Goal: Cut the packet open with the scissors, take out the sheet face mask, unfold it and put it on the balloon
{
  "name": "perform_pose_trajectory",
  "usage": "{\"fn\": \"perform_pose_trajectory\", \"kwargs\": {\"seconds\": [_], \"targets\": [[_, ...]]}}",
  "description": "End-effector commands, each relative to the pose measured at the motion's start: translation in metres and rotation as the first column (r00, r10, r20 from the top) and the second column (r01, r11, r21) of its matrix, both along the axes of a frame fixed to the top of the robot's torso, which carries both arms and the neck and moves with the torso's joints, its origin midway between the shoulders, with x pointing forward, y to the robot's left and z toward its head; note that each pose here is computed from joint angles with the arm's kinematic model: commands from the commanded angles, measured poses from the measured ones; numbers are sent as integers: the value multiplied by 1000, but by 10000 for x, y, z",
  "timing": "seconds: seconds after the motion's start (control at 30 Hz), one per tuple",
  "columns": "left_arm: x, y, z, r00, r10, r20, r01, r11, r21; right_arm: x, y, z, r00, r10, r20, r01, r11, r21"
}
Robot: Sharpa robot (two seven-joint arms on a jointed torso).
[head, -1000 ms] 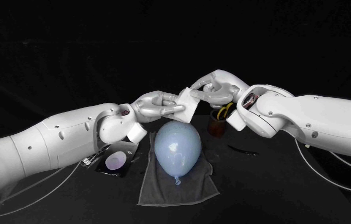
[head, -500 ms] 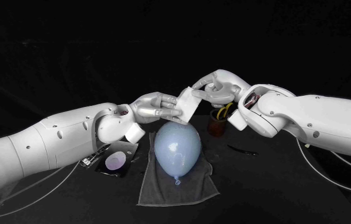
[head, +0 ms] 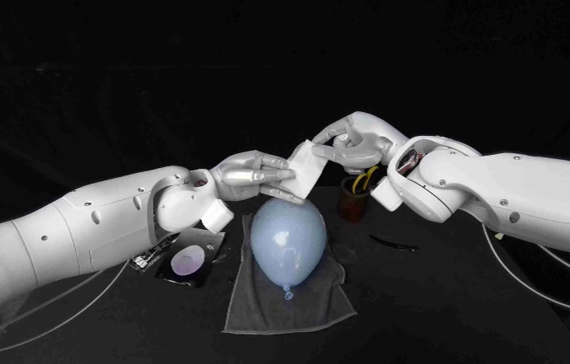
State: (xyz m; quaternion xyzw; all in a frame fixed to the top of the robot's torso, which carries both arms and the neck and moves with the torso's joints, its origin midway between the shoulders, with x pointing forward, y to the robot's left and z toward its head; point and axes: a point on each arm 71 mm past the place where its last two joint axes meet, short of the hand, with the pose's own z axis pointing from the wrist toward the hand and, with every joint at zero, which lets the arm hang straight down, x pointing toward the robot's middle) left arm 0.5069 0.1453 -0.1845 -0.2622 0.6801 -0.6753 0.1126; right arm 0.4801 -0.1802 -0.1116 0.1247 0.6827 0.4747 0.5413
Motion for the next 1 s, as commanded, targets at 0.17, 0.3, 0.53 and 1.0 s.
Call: {"fn": "perform_pose_trajectory", "kwargs": {"seconds": [0.17,0.3,0.53,1.0], "targets": [[3,-22,-4,1000,5,-17,-5,1000,6,-24,32,11,1000,24,4,-24,1000,-4],[6,-22,-8,1000,7,-9,-7,1000,16,-20,26,11,1000,20,5,-20,1000,-4],[7,-10,-9,1000,5,1,-5,1000,24,22,-27,13,1000,-10,10,10,1000,2],[6,9,-8,1000,9,-3,-9,1000,21,53,-48,2,999,-30,17,30,999,-32]]}}
